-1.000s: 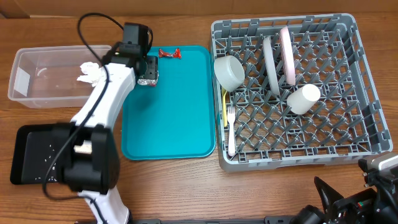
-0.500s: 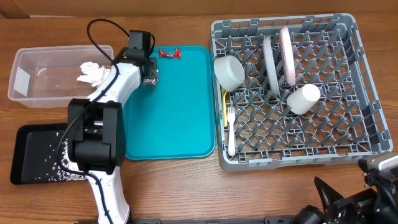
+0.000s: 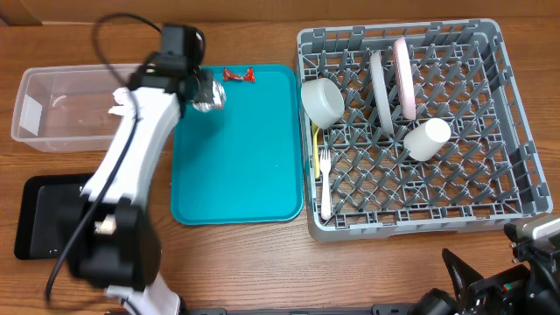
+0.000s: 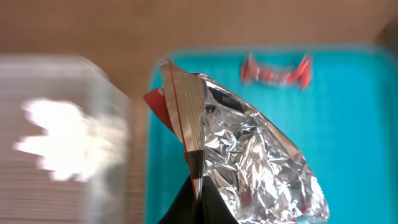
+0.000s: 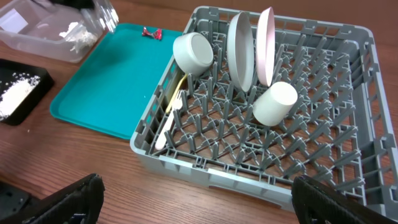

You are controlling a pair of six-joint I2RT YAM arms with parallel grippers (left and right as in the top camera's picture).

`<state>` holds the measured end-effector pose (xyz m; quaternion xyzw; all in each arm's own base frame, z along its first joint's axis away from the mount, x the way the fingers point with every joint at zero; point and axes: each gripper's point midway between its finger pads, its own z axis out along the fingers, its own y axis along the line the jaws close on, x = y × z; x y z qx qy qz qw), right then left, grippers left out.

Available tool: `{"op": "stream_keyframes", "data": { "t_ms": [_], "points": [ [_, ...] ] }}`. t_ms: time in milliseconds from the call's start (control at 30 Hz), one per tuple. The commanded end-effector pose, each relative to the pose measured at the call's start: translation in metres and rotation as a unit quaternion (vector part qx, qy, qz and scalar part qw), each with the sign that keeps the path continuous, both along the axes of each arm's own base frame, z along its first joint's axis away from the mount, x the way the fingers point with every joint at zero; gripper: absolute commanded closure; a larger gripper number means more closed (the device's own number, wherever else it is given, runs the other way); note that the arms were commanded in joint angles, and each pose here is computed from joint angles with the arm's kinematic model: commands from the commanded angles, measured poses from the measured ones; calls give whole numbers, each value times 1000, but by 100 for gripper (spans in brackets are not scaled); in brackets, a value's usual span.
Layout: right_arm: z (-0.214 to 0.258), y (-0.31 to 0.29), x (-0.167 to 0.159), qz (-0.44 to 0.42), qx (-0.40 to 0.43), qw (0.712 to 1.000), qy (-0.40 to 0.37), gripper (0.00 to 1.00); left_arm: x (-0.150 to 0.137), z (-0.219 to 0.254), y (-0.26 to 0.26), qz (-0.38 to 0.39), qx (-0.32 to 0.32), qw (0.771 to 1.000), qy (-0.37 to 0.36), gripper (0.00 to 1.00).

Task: Sort waste into correct bins and load items into the dishwasher rack
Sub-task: 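Grasp the silver foil wrapper and drop it into the clear bin, then reach the left gripper to the red wrapper and grasp it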

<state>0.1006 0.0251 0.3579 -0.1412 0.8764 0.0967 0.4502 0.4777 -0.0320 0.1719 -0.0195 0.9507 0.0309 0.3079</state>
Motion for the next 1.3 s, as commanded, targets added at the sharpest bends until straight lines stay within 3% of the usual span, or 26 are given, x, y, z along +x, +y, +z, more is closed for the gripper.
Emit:
{"op": "stream_keyframes", "data": {
  "t_ms": [0,200,233,267,367,533,667,933,1267],
  "points": [
    [2,0,1,-3,1,1000,-3,0,-15,54,56,83,43,995,-46,96],
    [2,0,1,-3,1,1000,-3,0,-37,6,128,179,52,982,29,93],
    [2,0,1,-3,1,1000,-3,0,-38,3,133,192,44,980,31,70],
    [2,0,1,-3,1,1000,-3,0,-37,2,134,196,38,979,31,53],
    [2,0,1,-3,1,1000,-3,0,-24,15,109,159,-3,987,11,42],
    [2,0,1,-3,1,1000,-3,0,9,49,33,58,-25,997,-52,37],
    [2,0,1,-3,1,1000,-3,0,48,32,-41,-72,25,993,-94,31],
    [2,0,1,-3,1,1000,-3,0,100,-73,-92,-130,-24,987,-89,39],
    [2,0,1,-3,1,1000,-3,0,109,-119,-101,-143,-38,986,-79,40]
  ]
}}
